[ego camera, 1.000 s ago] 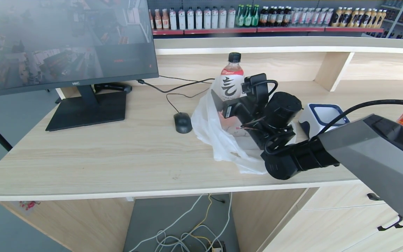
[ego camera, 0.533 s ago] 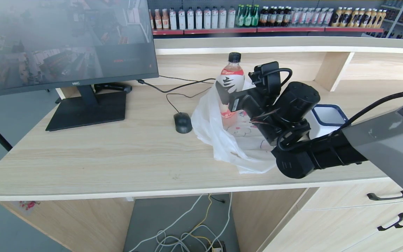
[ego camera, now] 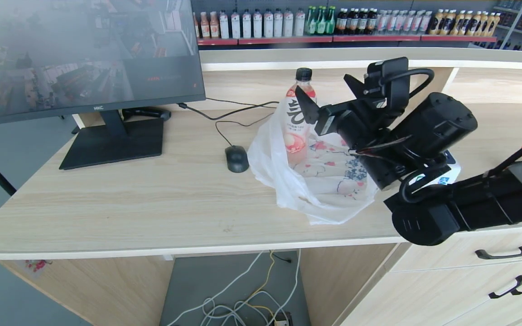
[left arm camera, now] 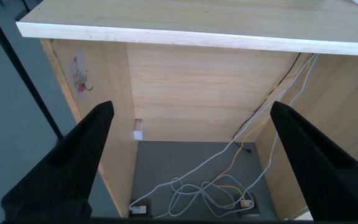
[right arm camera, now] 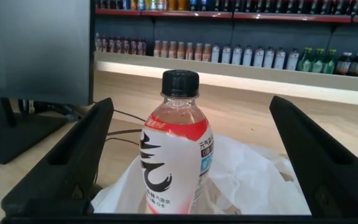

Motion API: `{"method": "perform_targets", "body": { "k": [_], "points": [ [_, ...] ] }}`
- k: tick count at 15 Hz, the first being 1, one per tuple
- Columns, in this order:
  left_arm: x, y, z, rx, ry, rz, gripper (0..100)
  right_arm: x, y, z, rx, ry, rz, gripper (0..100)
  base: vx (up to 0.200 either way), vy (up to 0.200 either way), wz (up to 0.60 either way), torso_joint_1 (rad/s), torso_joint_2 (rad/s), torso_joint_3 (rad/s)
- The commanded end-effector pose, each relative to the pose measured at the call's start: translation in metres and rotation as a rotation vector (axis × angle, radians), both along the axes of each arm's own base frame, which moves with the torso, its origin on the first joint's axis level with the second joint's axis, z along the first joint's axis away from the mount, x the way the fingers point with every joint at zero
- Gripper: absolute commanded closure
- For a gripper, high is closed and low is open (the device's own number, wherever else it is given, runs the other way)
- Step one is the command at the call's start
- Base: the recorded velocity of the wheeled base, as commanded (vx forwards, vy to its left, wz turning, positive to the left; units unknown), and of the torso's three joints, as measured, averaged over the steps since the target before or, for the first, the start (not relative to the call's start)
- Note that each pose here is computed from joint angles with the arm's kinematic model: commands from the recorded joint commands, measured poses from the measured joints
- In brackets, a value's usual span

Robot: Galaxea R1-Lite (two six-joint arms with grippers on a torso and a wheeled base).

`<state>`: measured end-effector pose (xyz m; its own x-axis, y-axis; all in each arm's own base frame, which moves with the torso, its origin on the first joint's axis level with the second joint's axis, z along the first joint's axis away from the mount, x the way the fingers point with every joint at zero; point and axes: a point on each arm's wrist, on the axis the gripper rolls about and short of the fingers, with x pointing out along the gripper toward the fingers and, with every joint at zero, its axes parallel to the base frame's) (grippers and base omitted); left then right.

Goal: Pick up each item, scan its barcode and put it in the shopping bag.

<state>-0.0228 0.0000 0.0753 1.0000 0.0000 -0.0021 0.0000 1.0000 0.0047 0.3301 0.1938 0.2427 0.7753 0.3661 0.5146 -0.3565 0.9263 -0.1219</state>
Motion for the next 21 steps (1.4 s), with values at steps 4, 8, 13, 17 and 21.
{"method": "perform_targets", "body": {
  "k": [4, 8, 13, 17, 21],
  "points": [
    [0.0, 0.0, 0.0, 0.001, -0.001, 0.0, 0, -0.052, -0.025, -0.02, -0.002, 0.034, 0.027, 0, 0.0, 0.0, 0.0, 0.0, 0.0, 0.0],
    [0.0, 0.0, 0.0, 0.003, 0.001, 0.0, 0, -0.077, -0.037, -0.031, 0.002, 0.114, 0.055, 0, 0.0, 0.0, 0.0, 0.0, 0.0, 0.0],
    [0.0, 0.0, 0.0, 0.001, 0.001, 0.0, 0, -0.083, -0.022, -0.039, 0.0, 0.146, 0.115, 0, 0.0, 0.0, 0.0, 0.0, 0.0, 0.0],
    [0.0, 0.0, 0.0, 0.001, 0.001, 0.0, 0, -0.084, -0.025, -0.043, 0.007, 0.172, 0.116, 0, -0.15, 0.0, 0.0, 0.001, 0.0, 0.002],
    [0.0, 0.0, 0.0, 0.001, -0.001, 0.0, 0, -0.103, -0.037, -0.061, -0.038, 0.247, 0.115, 0, 0.0, 0.0, 0.0, 0.0, 0.0, 0.0]
  ]
}}
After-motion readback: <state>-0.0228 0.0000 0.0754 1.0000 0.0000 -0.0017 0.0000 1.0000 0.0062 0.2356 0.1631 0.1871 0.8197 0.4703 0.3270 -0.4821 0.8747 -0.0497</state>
